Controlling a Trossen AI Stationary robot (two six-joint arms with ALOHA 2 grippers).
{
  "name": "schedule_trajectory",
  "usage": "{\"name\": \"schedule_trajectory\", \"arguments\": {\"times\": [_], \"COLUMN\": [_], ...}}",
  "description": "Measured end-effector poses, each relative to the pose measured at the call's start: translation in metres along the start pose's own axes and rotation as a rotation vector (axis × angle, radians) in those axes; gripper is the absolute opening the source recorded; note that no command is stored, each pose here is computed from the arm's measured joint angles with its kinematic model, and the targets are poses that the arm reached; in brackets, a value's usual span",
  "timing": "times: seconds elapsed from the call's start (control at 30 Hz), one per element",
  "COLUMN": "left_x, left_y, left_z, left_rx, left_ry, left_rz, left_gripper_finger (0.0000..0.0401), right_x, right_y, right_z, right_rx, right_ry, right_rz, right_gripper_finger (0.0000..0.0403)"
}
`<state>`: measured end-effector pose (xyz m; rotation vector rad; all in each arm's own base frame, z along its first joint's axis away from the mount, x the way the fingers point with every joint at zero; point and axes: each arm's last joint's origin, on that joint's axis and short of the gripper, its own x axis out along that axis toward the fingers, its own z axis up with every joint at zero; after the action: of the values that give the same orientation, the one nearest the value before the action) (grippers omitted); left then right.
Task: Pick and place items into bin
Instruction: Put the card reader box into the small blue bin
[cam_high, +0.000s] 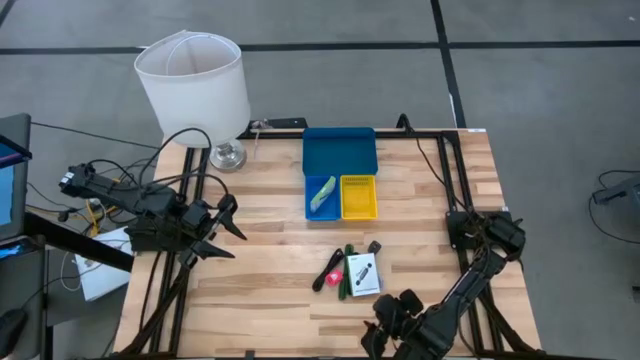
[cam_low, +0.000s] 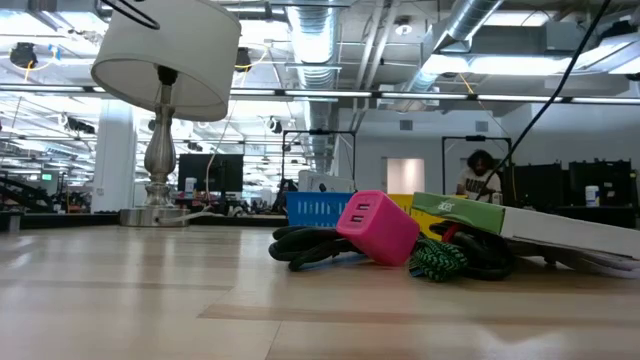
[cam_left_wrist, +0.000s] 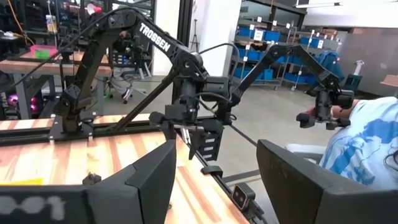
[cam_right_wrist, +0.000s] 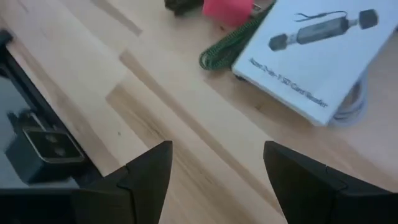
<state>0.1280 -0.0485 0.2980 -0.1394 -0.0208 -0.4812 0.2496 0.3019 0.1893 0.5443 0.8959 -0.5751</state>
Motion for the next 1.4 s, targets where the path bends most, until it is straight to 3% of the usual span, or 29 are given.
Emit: {"name": "schedule_trajectory", "arguments": {"times": [0.1,0.23,0.37,0.67,0.9,1.03,1.3,1.4], "left_x": [0.0,0.0,0.0,0.0,0.0,0.0,-0.003,-0.014], "left_y": [0.0,0.0,0.0,0.0,0.0,0.001,0.005,0.008], "left_z": [0.0,0.0,0.0,0.0,0.0,0.0,0.002,0.01], "left_rx": [-0.001,-0.001,0.0,0.01,0.019,0.048,0.138,0.038], "left_ry": [0.005,0.004,-0.001,0.0,0.0,-0.003,-0.021,-0.1], "left_rz": [0.001,0.001,0.0,0.001,0.003,0.023,0.199,0.357], "left_gripper_finger": [0.0212,0.0212,0.0212,0.0212,0.0212,0.0212,0.0212,0.0212], "right_x": [0.0,-0.011,-0.019,-0.022,-0.015,-0.003,0.003,0.004], "right_y": [-0.002,-0.002,-0.005,-0.033,-0.052,-0.064,-0.064,-0.063], "right_z": [-0.007,-0.014,-0.019,-0.018,-0.025,-0.033,-0.037,-0.037], "right_rx": [-0.122,-0.266,-0.402,-0.643,-0.725,-0.712,-0.686,-0.666], "right_ry": [-0.084,-0.369,-0.506,-0.38,-0.303,-0.248,-0.241,-0.243], "right_rz": [0.02,0.052,0.028,-0.207,-0.314,-0.339,-0.301,-0.292], "right_gripper_finger": [0.0249,0.0249,0.0249,0.0249,0.0249,0.0249,0.0249,0.0249]}}
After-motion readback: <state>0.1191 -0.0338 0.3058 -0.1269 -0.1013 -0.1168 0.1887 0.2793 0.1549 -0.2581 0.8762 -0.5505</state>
